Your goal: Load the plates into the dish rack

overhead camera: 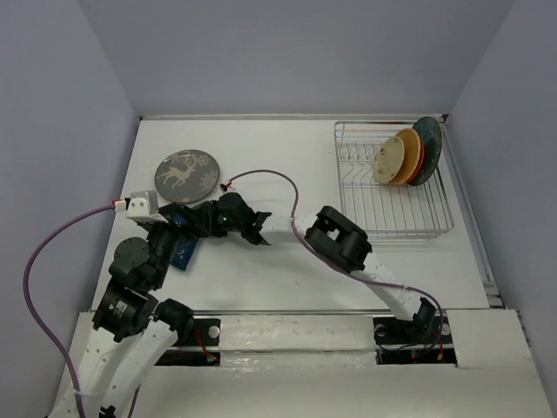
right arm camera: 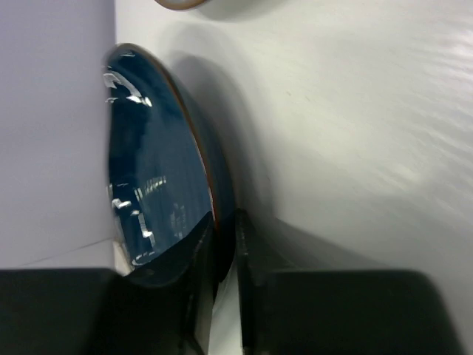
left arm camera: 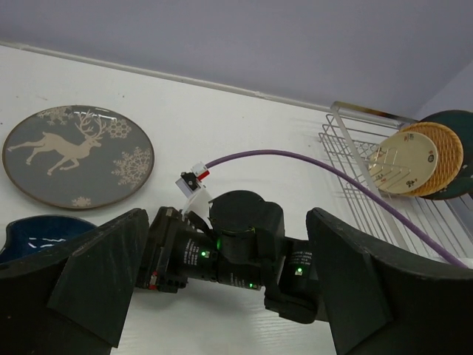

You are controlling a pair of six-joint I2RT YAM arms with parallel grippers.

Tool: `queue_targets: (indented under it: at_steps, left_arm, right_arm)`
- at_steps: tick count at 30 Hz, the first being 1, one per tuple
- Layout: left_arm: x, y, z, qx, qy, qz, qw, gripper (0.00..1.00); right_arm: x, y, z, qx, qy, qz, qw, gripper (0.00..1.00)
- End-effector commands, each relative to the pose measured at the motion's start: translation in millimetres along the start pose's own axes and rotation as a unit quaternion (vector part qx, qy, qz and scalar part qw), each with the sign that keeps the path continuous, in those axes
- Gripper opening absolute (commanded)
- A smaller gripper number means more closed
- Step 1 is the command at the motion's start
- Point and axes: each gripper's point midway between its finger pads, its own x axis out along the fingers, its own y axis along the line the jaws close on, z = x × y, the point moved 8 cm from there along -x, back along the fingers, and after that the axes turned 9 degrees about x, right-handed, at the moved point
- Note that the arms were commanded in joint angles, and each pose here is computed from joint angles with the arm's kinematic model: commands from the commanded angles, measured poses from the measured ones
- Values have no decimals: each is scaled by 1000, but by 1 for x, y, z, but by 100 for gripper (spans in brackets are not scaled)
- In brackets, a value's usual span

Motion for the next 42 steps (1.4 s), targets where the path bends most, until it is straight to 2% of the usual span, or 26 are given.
queue_targets:
  at_steps: [1, 4, 5, 8, 11, 12, 14, 15, 17, 18, 20, 21, 22, 24, 25, 27, 28, 29, 32, 38, 42]
  left_arm:
    - [-5, -3, 19, -15, -44, -10, 999, 99]
    - [-6, -3, 20, -16, -46, -11, 999, 99]
    - [-6, -3, 20, -15, -46, -11, 999, 99]
    - [-9, -2, 22, -16, -52, -11, 998, 99]
    - [-10, -2, 22, -16, -56, -12, 998, 99]
    - [-12, -1, 24, -17, -60, -12, 998, 99]
    - [-13, -1, 24, -17, -62, -13, 998, 99]
    - [-15, -1, 24, -18, -64, -16, 998, 99]
    - [-17, -2, 25, -18, -69, -23, 997, 99]
    - [-19, -3, 26, -18, -73, -28, 997, 99]
    - [-22, -4, 27, -20, -81, -39, 996, 99]
    - [-24, -6, 28, -20, -84, -50, 995, 99]
    - [-25, -6, 28, -20, -86, -53, 995, 99]
    - [-27, -9, 27, -19, -84, -68, 994, 99]
    - [-28, -11, 26, -18, -83, -77, 993, 99]
    - [-28, -14, 24, -16, -77, -92, 993, 99]
    - [-28, -15, 24, -16, -76, -96, 992, 99]
    - [-28, -16, 24, -16, -73, -104, 992, 99]
    - [-29, -19, 21, -16, -68, -115, 991, 99]
    - [-33, -20, 22, -20, -71, -125, 989, 99]
    - [-33, -21, 21, -20, -69, -128, 989, 99]
  right_arm:
    - [-22, 8, -6, -25, -27, -22, 999, 15]
    - [-40, 18, 1, -44, -49, -23, 998, 7]
    - [-50, 33, 6, -50, -59, -9, 997, 7]
    - [-69, 42, 12, -83, -77, -7, 994, 7]
    - [-101, 68, 25, -139, -113, 3, 984, 7]
    - [-121, 88, 35, -172, -134, 13, 976, 7]
    - [-143, 90, 46, -205, -170, -30, 963, 7]
    - [-167, 101, 62, -235, -210, -45, 948, 7]
    - [-195, 101, 77, -274, -234, -91, 928, 7]
    - [-224, 115, 91, -306, -275, -115, 904, 7]
    - [-257, 116, 108, -332, -303, -173, 876, 7]
    - [-290, 117, 126, -346, -328, -230, 848, 7]
    - [-295, 111, 131, -347, -321, -251, 845, 7]
    - [-343, 117, 154, -358, -355, -317, 803, 7]
    - [-371, 111, 170, -366, -375, -384, 760, 7]
    - [-402, 117, 189, -371, -400, -437, 715, 7]
    - [-413, 117, 196, -367, -410, -455, 700, 7]
    - [-435, 114, 212, -355, -426, -491, 672, 7]
    - [-473, 115, 241, -335, -450, -540, 627, 7]
    - [-503, 106, 287, -307, -453, -609, 574, 7]
    - [-495, 94, 310, -307, -436, -630, 565, 7]
